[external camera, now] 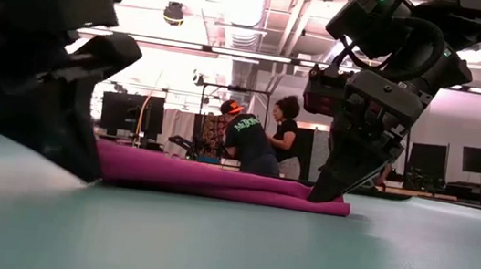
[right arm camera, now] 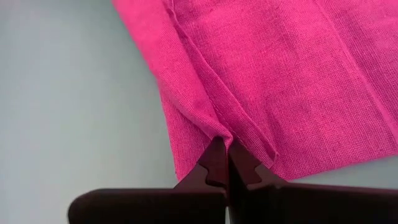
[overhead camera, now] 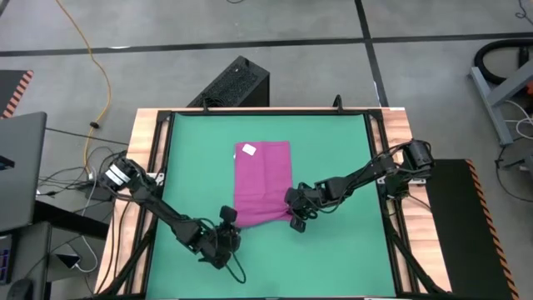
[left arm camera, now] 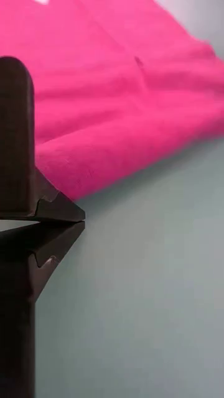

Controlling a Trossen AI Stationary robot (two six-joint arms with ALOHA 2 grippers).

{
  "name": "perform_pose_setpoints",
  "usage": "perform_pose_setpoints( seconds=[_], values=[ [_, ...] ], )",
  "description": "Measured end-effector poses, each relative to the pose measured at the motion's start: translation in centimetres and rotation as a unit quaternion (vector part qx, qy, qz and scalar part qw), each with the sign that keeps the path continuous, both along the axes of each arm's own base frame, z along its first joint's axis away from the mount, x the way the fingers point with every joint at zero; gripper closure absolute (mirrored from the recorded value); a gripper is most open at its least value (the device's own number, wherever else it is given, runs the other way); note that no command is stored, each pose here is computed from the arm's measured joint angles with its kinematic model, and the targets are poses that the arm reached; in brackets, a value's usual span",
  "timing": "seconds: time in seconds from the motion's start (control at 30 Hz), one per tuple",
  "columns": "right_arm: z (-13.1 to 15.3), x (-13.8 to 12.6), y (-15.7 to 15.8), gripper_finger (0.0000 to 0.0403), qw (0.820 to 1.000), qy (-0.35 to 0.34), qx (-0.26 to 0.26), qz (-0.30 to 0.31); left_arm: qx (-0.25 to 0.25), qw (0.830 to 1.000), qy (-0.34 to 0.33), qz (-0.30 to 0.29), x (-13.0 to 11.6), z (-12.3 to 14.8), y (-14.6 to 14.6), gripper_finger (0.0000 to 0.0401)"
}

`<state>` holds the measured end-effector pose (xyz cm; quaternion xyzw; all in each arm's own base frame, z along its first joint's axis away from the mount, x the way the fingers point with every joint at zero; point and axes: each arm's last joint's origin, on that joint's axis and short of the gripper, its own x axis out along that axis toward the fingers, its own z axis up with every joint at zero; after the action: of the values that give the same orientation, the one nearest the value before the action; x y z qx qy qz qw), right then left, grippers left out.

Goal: Roll towel
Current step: Roll the violet towel

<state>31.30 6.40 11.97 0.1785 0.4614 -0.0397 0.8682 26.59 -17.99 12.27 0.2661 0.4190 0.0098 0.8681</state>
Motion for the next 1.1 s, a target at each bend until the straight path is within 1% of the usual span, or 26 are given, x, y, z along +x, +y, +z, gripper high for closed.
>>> perform_pose_setpoints(
  seconds=[0.2,0.33,0.43,0.67,0.8,1.1],
  values=[
    [0.0,0.0,0.0,0.0396,1.0,-0.001,-0.002,0.003,0.013,1.0,-0.002,0.022,-0.1,0.1,0.4,0.0401],
    [0.0,0.0,0.0,0.0396,1.0,-0.001,-0.002,0.003,0.0,0.999,-0.021,0.033,-0.2,1.1,0.5,0.0401],
    [0.0,0.0,0.0,0.0396,1.0,-0.001,-0.002,0.003,0.008,0.998,-0.039,0.043,-0.3,2.0,0.7,0.0401],
    [0.0,0.0,0.0,0.0396,1.0,-0.002,-0.002,0.003,0.015,0.997,-0.046,0.061,-0.2,3.0,1.7,0.0401],
    [0.0,0.0,0.0,0.0396,1.0,-0.002,-0.002,0.003,0.024,0.996,-0.047,0.072,0.2,3.1,2.4,0.0401],
    [0.0,0.0,0.0,0.0396,1.0,-0.002,-0.001,0.003,0.02,0.995,-0.033,0.095,0.9,3.0,4.0,0.0401]
  ],
)
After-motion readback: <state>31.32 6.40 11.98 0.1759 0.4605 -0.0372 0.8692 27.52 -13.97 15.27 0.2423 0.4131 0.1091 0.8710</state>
